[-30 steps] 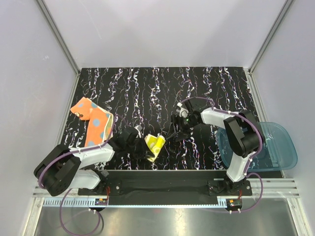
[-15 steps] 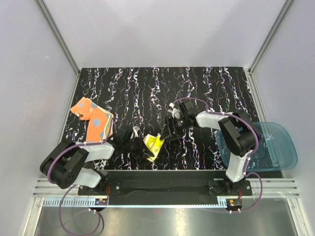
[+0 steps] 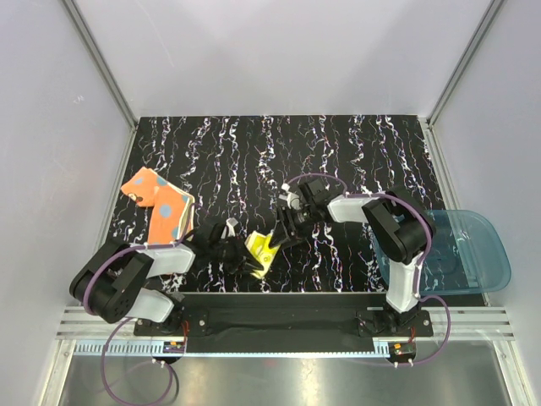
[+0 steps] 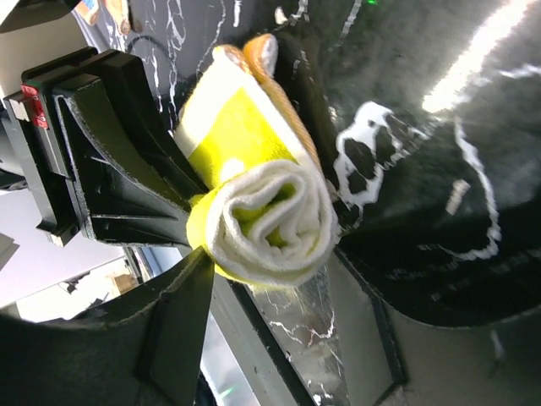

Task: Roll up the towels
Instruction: Roll the towel

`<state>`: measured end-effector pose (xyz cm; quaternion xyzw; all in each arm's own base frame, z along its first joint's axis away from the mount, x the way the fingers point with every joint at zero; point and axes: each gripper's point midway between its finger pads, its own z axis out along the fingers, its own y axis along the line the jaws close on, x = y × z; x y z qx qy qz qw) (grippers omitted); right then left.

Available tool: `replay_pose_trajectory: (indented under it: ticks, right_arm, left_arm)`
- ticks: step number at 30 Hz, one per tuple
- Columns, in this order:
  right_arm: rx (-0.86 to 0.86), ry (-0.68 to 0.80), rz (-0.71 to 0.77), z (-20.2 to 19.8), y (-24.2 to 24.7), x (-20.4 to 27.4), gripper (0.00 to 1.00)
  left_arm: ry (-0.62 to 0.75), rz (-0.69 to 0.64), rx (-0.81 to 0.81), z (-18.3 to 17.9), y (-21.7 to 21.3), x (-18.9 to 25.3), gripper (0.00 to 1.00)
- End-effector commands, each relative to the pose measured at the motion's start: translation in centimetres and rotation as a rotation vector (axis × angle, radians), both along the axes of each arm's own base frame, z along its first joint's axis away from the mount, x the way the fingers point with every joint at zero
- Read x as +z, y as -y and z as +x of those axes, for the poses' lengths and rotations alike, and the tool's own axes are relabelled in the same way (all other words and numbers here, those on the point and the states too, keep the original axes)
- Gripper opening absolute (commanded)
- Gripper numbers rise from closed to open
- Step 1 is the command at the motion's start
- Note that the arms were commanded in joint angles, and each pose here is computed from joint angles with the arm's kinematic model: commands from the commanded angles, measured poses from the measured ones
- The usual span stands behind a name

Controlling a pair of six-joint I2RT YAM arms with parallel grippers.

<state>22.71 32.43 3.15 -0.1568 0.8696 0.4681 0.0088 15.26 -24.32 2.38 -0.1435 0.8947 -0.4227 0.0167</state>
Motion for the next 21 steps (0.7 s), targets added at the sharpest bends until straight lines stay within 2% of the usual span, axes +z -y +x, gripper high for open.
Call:
replay_pose_trajectory:
  ticks: [1, 9, 12, 14, 15, 16, 21]
  right_arm:
    - [0.031, 0.035, 0.025, -0.1, -1.6, -0.2, 0.62]
    - [0.036, 0.035, 0.038, -0.7, -2.5, -0.5, 0.45]
    - [0.019, 0.028, 0.024, -0.6, -2.5, -0.5, 0.40]
    - [-0.005, 0.037, 0.004, -0.1, -2.5, -0.4, 0.38]
    - [-0.004, 0.015, -0.012, -0.5, -2.3, -0.4, 0.36]
    - [-0.015, 0.015, -0.029, -0.3, -2.2, -0.5, 0.35]
    - [-0.040, 0.002, -0.079, 0.0, -1.9, -0.1, 0.31]
  left_arm:
    - [-0.086, 0.109, 0.013, -2.2, -2.3, -2.8, 0.00]
    - [-0.067, 0.103, 0.008, -1.8, -2.3, -2.5, 0.00]
    - [-0.042, 0.140, 0.001, -1.6, -2.7, -2.6, 0.00]
    - [-0.037, 0.210, 0.001, -1.5, -3.6, -2.7, 0.10]
    - [-0.013, 0.218, 0.003, -1.2, -3.8, -2.6, 0.10]
    - [-0.015, 0.244, 0.002, -1.2, -4.1, -2.5, 0.19]
    - [0.044, 0.306, 0.010, -0.7, -5.2, -1.8, 0.38]
